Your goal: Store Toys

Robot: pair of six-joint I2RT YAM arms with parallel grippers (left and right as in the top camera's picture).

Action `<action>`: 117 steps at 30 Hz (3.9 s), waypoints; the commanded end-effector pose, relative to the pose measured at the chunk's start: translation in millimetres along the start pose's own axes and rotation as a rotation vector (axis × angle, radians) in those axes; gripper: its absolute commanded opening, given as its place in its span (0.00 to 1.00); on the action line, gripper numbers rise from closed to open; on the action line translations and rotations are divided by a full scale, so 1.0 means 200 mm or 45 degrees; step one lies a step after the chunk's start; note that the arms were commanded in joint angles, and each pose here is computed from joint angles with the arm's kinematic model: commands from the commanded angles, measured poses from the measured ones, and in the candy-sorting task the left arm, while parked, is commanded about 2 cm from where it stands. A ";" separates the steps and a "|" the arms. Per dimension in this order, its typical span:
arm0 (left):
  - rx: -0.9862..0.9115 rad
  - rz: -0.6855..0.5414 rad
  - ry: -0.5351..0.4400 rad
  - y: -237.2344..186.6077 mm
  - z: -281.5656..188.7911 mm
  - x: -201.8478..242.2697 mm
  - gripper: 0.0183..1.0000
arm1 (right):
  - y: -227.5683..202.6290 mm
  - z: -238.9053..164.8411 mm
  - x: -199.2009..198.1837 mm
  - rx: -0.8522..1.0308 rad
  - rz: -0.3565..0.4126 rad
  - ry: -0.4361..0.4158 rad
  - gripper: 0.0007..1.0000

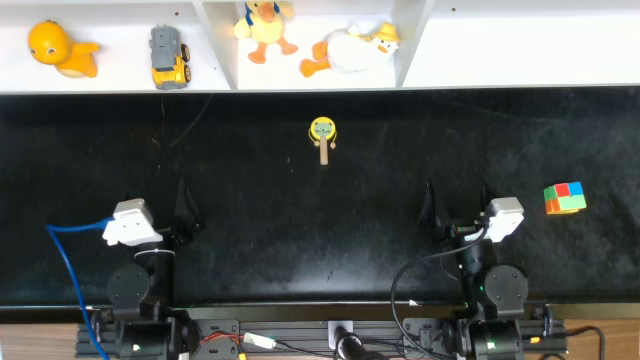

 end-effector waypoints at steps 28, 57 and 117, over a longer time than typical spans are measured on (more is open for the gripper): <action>-0.015 0.014 0.002 0.00 0.00 0.00 1.00 | -0.02 0.00 0.00 0.005 -0.004 0.014 1.00; -0.015 0.014 0.002 0.00 0.00 0.00 1.00 | -0.04 -0.01 0.12 0.114 0.787 0.182 1.00; -0.015 0.014 0.002 0.00 0.00 0.00 1.00 | -0.65 0.56 0.89 1.550 -0.244 -0.057 1.00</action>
Point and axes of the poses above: each gripper's point midway between its finger pads, its own z axis out along the fingers, its own x axis along the line the jaws close on, y = z × x, the point moved 2 cm from there along -z, back along the fingers, and after that the axes turned 3 degrees about z, right-handed, at the moved point
